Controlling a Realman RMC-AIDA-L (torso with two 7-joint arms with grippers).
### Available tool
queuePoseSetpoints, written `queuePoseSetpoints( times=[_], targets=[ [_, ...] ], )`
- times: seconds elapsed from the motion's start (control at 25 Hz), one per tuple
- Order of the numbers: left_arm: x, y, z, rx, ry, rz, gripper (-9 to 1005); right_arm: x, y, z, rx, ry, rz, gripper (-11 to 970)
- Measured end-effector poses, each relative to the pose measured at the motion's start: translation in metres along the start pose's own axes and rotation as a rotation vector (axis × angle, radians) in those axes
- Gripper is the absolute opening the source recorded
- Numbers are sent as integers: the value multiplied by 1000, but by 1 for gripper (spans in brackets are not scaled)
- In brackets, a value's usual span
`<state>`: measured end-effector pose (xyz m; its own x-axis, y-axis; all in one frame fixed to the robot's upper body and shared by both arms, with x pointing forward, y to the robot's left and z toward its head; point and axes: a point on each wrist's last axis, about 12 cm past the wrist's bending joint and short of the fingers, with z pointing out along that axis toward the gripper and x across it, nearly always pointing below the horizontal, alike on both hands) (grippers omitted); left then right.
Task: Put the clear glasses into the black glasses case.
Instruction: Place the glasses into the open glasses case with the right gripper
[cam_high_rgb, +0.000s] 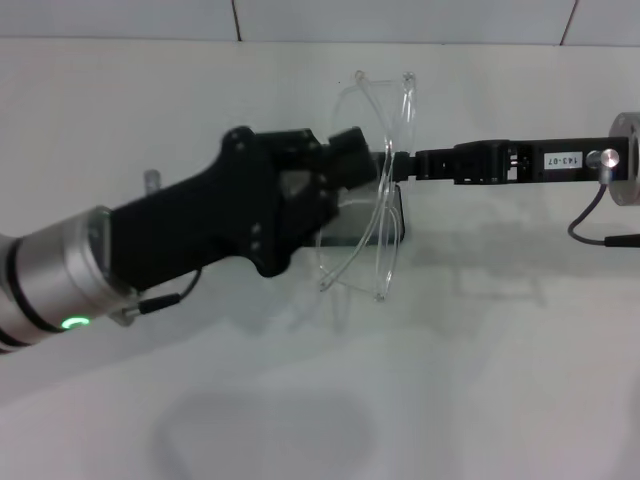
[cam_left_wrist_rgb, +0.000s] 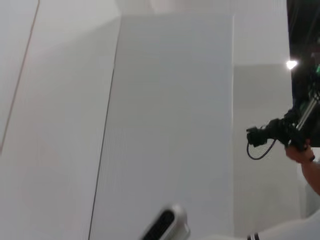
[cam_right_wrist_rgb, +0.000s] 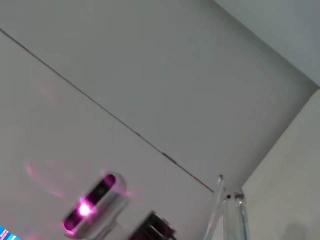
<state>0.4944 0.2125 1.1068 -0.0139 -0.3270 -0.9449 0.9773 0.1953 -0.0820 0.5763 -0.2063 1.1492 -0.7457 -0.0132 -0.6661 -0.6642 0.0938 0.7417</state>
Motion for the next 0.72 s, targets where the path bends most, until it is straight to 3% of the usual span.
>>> queuePoseSetpoints(
  times=[0.32, 0.56, 0.72],
  targets=[
    [-5, -3, -11, -29, -13, 29, 127, -18, -1, -13, 104, 18, -59, 58],
    [-12, -6, -30, -46, 29, 33, 128, -64, 23, -11, 336, 176, -279, 59],
    [-15, -7, -50, -60, 100, 14, 128, -84, 44, 7, 434, 309, -452, 60]
  ],
)
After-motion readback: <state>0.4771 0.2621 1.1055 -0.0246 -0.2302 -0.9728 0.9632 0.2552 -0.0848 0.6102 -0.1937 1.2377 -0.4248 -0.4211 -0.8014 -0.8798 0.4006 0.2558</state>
